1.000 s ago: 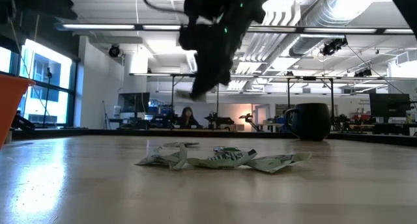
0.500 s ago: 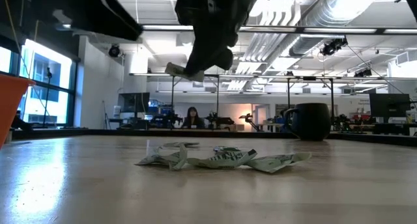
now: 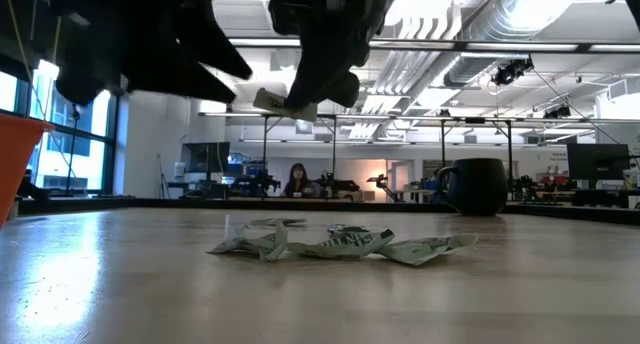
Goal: Pick and place items into bin
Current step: Put the white stevia packet into the orange bin
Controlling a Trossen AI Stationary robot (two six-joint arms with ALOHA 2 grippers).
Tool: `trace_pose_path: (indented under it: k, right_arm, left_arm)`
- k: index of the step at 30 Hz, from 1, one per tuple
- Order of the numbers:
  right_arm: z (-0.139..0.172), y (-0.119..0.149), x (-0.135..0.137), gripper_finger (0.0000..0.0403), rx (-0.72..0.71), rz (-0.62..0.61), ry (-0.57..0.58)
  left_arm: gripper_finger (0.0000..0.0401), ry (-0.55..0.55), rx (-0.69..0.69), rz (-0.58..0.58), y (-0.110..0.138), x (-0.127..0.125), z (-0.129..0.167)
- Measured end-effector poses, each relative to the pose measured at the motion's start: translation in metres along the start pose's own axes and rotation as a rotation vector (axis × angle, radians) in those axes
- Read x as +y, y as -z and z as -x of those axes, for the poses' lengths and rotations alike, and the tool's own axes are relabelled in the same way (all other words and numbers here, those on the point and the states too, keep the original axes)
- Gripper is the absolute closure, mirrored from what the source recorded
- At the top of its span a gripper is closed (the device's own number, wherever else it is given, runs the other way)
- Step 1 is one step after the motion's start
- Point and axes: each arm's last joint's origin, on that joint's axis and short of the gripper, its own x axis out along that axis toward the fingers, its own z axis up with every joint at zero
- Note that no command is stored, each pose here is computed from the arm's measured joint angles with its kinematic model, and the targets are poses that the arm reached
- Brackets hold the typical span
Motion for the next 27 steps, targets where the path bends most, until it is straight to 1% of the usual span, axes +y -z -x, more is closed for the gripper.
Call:
trace_pose_path:
  k: [2, 5, 11, 13, 18, 22, 27]
  right_arm:
    - [0.000, 0.000, 0.000, 0.0393, 0.000, 0.008, -0.002]
    - [0.000, 0.000, 0.000, 0.0394, 0.002, 0.018, -0.008]
    - [0.000, 0.001, -0.001, 0.0394, 0.015, 0.030, -0.012]
    - [0.000, 0.001, -0.001, 0.0392, 0.015, 0.030, -0.012]
    - [0.000, 0.001, -0.001, 0.0394, 0.017, 0.037, -0.011]
    - [0.001, 0.001, -0.001, 0.0395, 0.017, 0.037, -0.011]
    - [0.001, 0.001, -0.001, 0.0391, 0.017, 0.033, -0.012]
  left_arm:
    - [0.0167, -0.019, 0.011, -0.009, 0.001, -0.003, -0.009]
    - [0.0167, -0.065, 0.023, 0.021, 0.001, 0.000, -0.021]
    - [0.0174, -0.092, 0.038, 0.048, 0.004, 0.008, -0.035]
    - [0.0188, -0.063, 0.033, 0.050, 0.005, 0.009, -0.038]
    - [0.0246, 0.029, -0.004, 0.061, 0.006, 0.011, -0.042]
    - [0.0282, 0.020, -0.023, 0.040, 0.004, 0.012, -0.041]
    - [0.0304, 0.045, -0.051, 0.043, 0.002, 0.011, -0.041]
